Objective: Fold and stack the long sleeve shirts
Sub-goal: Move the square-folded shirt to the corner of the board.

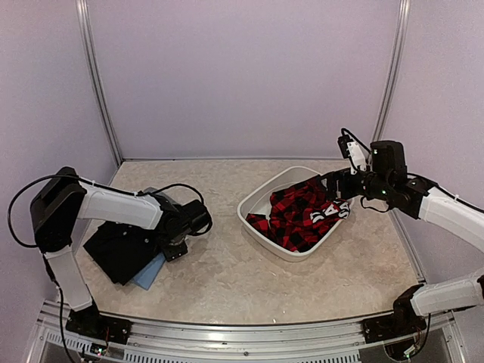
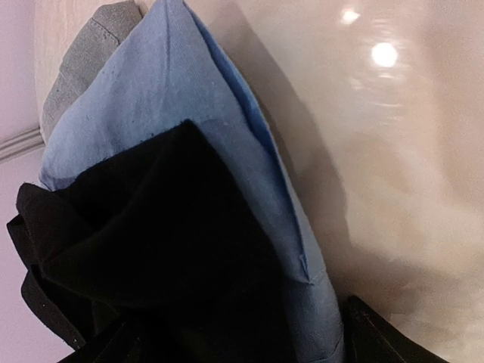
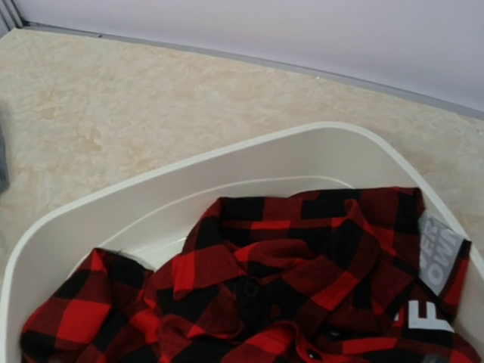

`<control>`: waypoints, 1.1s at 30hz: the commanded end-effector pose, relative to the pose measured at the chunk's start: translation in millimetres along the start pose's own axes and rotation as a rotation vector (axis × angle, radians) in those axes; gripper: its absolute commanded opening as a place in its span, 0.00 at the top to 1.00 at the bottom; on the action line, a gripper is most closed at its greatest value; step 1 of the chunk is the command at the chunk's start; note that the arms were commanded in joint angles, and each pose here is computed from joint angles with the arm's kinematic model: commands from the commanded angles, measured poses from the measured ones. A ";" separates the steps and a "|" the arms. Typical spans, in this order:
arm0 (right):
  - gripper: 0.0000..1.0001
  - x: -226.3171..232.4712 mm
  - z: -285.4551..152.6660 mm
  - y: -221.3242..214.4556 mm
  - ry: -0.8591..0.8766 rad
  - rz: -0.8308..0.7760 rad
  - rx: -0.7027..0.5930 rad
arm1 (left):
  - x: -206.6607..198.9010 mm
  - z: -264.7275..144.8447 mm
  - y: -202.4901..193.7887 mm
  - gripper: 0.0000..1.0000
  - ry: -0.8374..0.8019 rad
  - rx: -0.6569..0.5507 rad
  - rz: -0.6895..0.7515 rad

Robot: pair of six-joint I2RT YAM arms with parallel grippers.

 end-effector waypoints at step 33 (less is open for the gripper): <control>0.06 -4.9 60.7 -67.6 -0.111 -0.036 0.451 | 190.1 -92.7 59.3 0.01 0.133 -0.538 -0.749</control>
Point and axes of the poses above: each gripper's point midway between its finger pads, its own z axis out along the fingers, its own x axis along the line the jaws close on, y = z × x, the point moved 2 cm from there along -z, back along the fingers, and after that the axes turned 12 degrees about z, right-handed, at the moved point
